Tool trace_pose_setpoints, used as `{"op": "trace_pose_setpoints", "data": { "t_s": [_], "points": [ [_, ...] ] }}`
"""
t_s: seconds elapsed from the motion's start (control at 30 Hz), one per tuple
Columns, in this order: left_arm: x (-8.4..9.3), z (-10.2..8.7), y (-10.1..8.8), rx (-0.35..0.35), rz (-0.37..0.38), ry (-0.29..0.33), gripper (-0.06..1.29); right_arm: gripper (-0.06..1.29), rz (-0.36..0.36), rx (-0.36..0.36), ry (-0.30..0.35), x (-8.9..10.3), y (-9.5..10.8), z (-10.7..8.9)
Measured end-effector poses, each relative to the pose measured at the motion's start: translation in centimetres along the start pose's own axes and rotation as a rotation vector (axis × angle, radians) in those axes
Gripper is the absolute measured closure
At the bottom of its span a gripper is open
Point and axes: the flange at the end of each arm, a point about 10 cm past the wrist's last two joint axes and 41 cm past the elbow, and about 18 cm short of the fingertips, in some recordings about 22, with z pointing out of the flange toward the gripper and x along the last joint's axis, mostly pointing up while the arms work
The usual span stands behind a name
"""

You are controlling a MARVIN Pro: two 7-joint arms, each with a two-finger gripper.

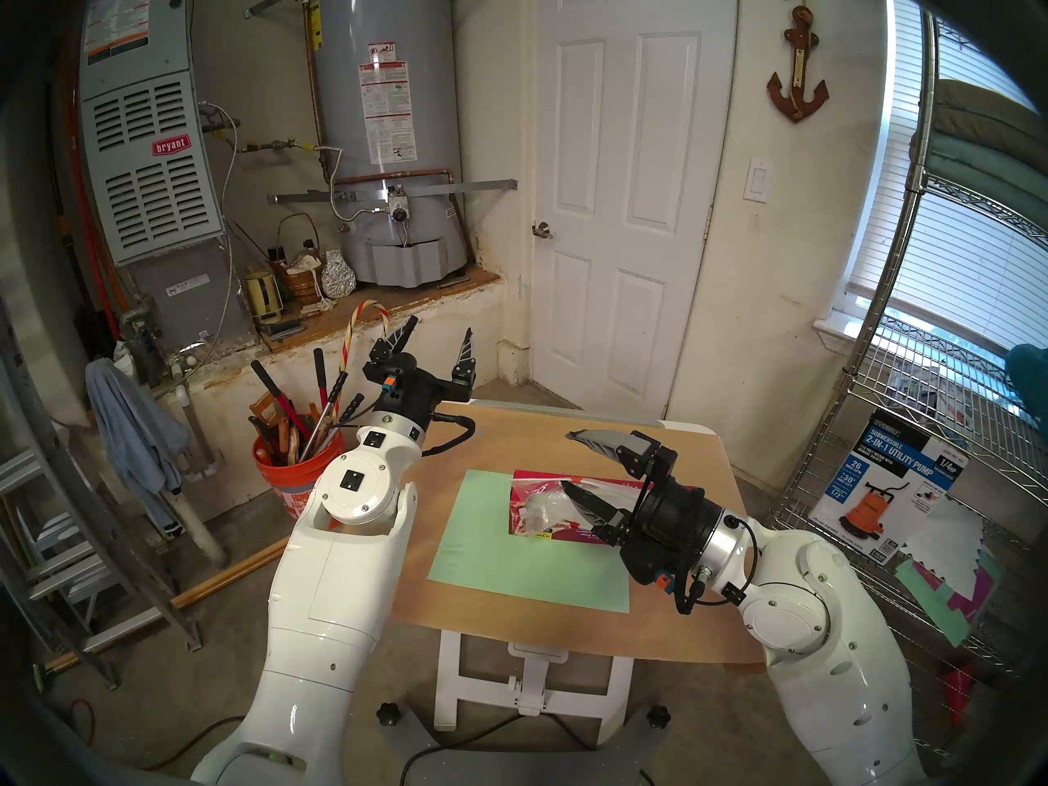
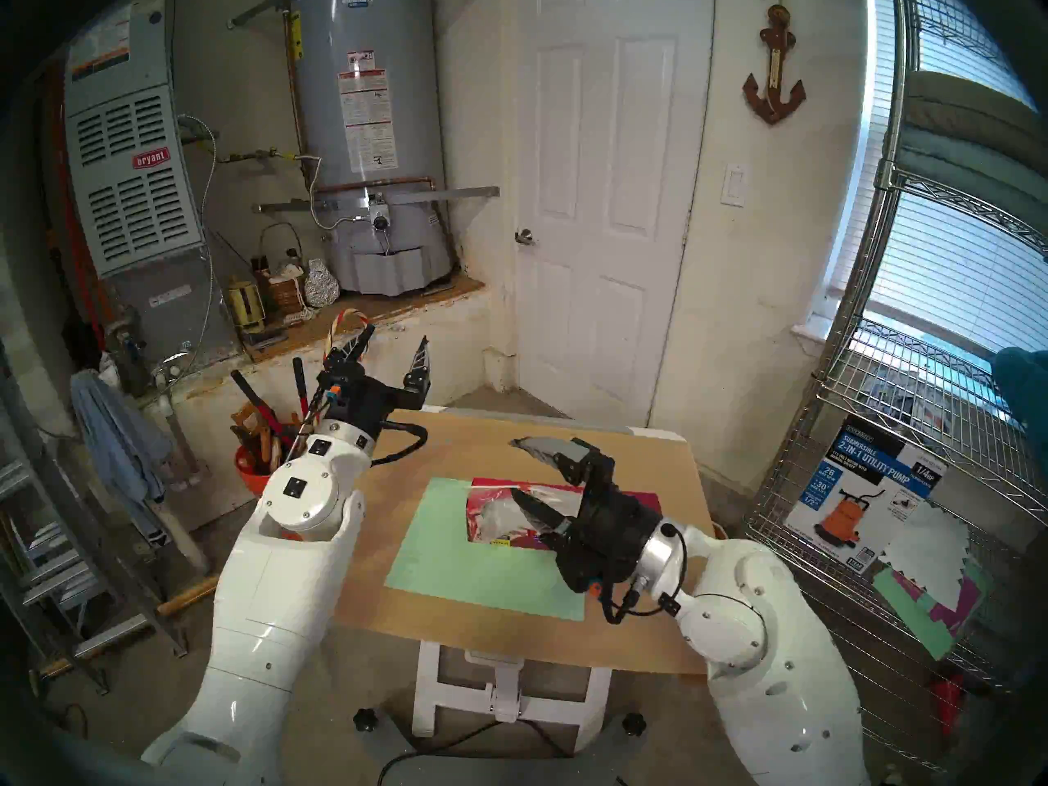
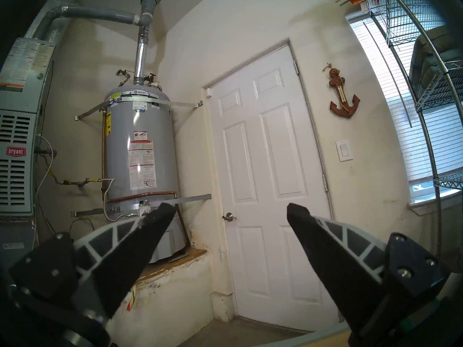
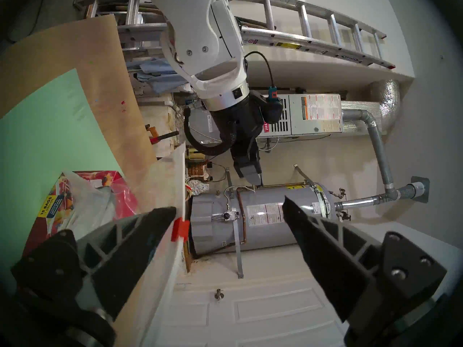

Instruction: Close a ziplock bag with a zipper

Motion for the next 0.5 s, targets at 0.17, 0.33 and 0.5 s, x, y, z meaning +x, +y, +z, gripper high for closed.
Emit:
{"op": "trace_pose_setpoints", "data": {
  "t_s": [0.17,0.33,0.5],
  "points": [
    [0.0,0.0,0.0,0.0,0.0,0.0,-0.04,0.02,-0.043,0.024,0.025,0.7,0.3,0.2],
    [0.0,0.0,0.0,0.0,0.0,-0.001,-0.04,0.02,-0.12,0.095,0.093,3.3,0.5,0.6],
    [0.0,0.0,0.0,0.0,0.0,-0.001,-0.04,0.02,-0.166,0.151,0.111,4.9,0.7,0.8]
  ]
}}
